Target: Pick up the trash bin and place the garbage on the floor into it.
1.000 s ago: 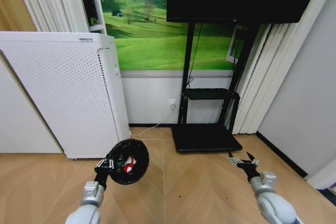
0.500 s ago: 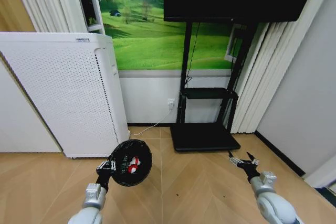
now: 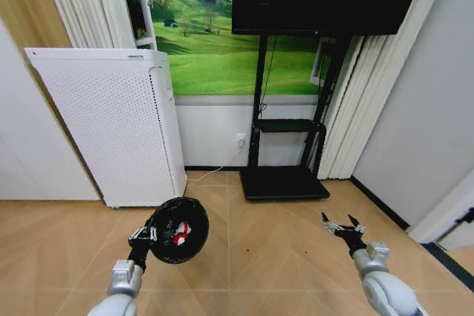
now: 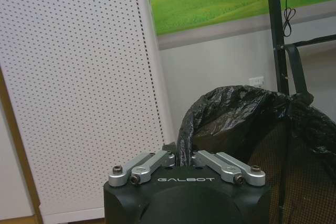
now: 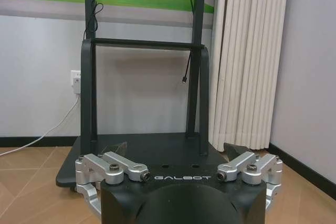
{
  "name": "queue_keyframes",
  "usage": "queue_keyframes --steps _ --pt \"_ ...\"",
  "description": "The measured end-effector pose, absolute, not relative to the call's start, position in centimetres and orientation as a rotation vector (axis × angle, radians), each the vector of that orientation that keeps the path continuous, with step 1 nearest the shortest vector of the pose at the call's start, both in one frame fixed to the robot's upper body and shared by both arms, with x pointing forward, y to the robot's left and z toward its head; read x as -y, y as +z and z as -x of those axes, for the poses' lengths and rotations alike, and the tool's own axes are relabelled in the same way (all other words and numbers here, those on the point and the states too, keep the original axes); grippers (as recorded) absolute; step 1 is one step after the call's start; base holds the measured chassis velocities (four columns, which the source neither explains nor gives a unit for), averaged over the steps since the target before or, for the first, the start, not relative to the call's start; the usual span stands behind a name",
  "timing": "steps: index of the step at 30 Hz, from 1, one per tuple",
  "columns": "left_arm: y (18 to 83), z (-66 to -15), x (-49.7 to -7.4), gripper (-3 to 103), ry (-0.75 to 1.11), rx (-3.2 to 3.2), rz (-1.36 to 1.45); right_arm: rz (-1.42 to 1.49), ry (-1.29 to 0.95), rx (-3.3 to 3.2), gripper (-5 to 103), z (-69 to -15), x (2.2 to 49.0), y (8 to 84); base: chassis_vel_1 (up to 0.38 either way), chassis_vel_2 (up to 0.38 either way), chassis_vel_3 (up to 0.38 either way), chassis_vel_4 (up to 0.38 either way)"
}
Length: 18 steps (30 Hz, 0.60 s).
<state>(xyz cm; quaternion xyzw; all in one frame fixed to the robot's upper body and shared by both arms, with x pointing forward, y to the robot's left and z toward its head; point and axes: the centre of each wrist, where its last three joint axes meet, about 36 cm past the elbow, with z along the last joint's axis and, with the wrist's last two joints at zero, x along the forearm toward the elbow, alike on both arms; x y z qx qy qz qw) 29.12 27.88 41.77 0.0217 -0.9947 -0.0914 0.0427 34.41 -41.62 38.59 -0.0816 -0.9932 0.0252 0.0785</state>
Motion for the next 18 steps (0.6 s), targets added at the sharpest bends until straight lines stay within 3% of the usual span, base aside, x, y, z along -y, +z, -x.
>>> queue_keyframes --steps 3,18 --pt "42.0 -28.6 -28.7 6 -0.285 3.033 -0.087 0.244 0.075 2.973 100 -34.4 41.6 38.6 0.175 -0.159 -0.165 0.185" --pt "38.1 -25.8 -33.2 6 -0.221 2.83 -0.265 0.244 0.075 2.974 100 -34.4 41.6 38.6 -0.035 0.021 0.03 -0.022"
